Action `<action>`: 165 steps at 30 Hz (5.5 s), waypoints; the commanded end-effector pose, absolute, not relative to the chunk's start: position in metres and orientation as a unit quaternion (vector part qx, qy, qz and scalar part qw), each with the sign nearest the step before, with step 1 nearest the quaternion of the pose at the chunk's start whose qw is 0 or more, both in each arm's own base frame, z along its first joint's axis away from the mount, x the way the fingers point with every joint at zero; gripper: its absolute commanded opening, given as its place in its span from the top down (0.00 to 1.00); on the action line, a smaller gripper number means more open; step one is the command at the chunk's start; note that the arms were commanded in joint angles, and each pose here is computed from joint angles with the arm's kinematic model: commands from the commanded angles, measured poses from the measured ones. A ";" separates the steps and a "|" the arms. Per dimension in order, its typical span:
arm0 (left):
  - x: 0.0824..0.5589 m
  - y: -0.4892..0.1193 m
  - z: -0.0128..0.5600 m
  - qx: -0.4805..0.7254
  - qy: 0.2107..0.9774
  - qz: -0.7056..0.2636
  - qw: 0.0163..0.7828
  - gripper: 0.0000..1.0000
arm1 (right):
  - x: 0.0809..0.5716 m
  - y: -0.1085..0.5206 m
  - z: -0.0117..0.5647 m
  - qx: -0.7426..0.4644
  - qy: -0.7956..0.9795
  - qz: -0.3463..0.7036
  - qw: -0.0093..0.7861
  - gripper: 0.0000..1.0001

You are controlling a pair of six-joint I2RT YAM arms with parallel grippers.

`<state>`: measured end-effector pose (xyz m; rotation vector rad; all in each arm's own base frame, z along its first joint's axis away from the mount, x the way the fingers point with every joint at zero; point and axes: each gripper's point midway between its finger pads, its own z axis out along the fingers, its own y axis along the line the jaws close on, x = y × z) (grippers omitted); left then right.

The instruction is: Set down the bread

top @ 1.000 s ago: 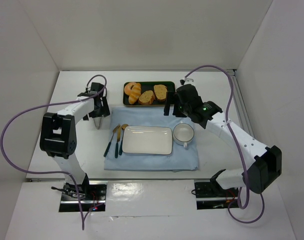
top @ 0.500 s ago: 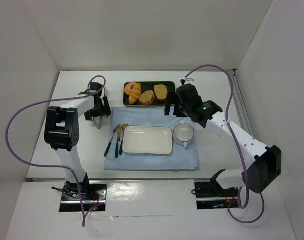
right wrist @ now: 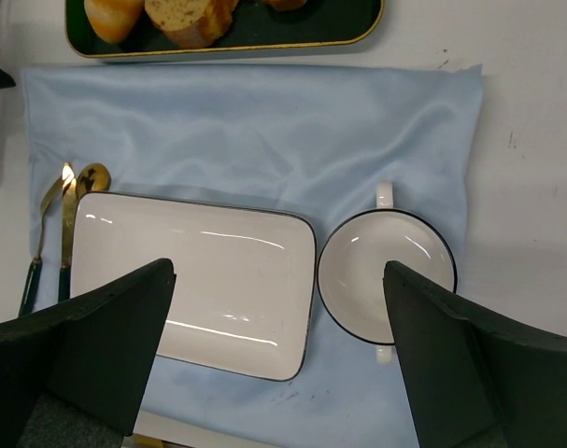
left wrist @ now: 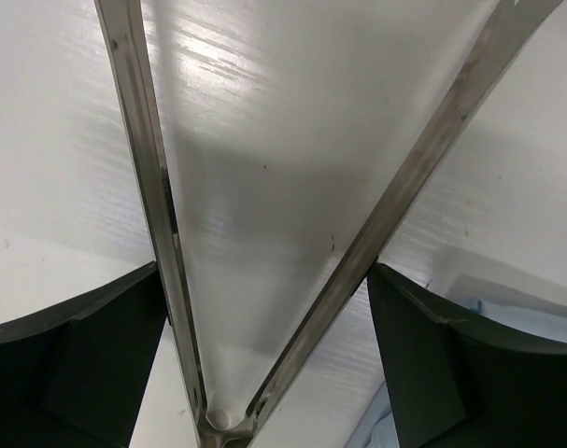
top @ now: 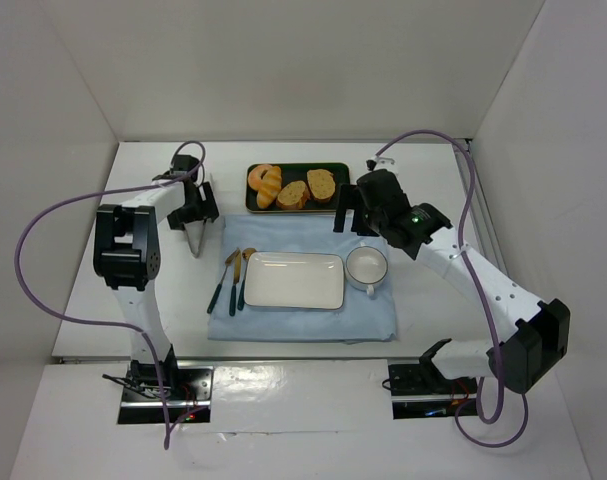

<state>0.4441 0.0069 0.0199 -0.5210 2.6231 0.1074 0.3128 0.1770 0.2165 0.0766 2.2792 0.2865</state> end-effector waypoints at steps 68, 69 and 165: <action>0.358 -0.176 0.243 0.055 0.902 -0.060 0.425 0.31 | 0.306 0.187 0.220 0.051 0.864 0.212 0.454 0.00; 0.362 -0.176 0.240 0.060 0.901 -0.052 0.426 0.31 | 0.306 0.185 0.216 0.053 0.866 0.207 0.452 0.00; 0.171 -0.144 0.173 -0.092 0.934 -0.175 0.299 0.58 | 0.366 0.182 0.296 0.063 0.835 0.145 0.527 0.01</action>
